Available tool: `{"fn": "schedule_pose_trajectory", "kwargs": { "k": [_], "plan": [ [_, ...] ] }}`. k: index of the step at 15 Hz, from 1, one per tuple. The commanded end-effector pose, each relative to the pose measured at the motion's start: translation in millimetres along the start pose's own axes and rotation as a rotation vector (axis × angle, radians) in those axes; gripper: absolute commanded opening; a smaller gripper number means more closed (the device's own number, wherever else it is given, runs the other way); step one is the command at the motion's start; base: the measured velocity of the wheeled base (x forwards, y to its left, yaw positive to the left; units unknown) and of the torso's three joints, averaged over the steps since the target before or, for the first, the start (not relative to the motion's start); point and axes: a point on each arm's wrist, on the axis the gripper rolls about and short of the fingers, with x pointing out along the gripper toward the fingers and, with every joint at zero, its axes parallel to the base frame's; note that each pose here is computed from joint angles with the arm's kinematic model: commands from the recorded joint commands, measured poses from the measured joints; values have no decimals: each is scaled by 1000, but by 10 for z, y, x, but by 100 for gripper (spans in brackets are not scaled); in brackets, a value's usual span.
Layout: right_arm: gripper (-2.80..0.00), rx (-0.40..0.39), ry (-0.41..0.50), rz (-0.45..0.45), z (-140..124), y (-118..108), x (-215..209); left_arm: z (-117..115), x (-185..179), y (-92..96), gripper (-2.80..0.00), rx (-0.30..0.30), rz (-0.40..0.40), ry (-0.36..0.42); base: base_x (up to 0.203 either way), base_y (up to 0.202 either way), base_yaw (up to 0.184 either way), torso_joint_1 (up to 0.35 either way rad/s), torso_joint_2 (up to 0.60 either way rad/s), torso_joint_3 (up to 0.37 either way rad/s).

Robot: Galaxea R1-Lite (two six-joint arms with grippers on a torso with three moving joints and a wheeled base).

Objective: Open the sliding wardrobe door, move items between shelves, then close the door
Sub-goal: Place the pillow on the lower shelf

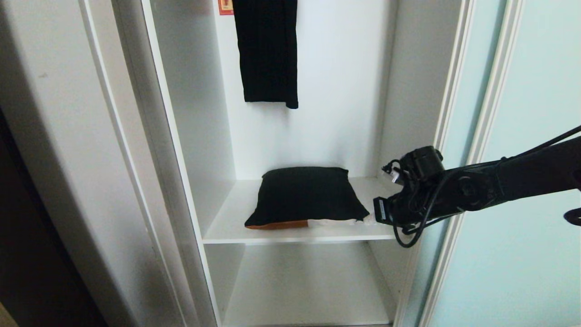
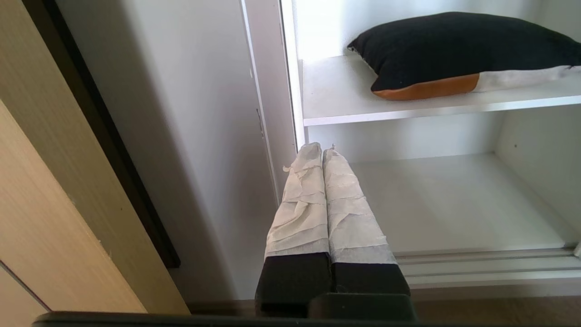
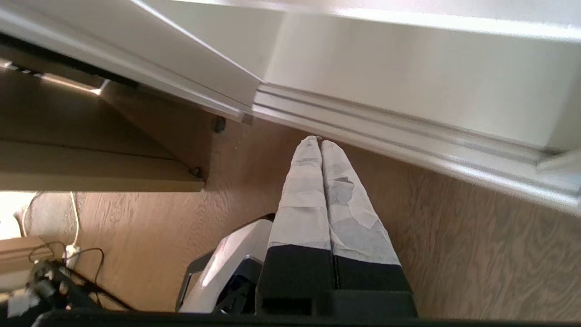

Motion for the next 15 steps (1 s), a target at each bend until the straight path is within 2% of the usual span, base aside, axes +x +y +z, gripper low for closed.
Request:
{"fn": "schedule_pose_trajectory", "kwargs": {
  "k": [1,5,8,12,15],
  "plan": [
    [0,43,34,-28,-9,-147,280,-4,2,-1,-280,0,0,3,0,0,0,0,0,0],
    [0,90,26,-47,76,-234,515,-4,2,-1,-280,1,-1,3,0,0,0,0,0,0],
    [0,118,25,-66,110,-443,663,-4,2,-1,-280,0,0,3,0,0,0,0,0,0],
    [0,124,-22,-73,264,-618,791,-4,2,-1,-280,1,-1,3,0,0,0,0,0,0],
    [0,119,-65,-62,396,-641,799,-4,2,-1,-280,0,0,3,0,0,0,0,0,0]
  ]
}}
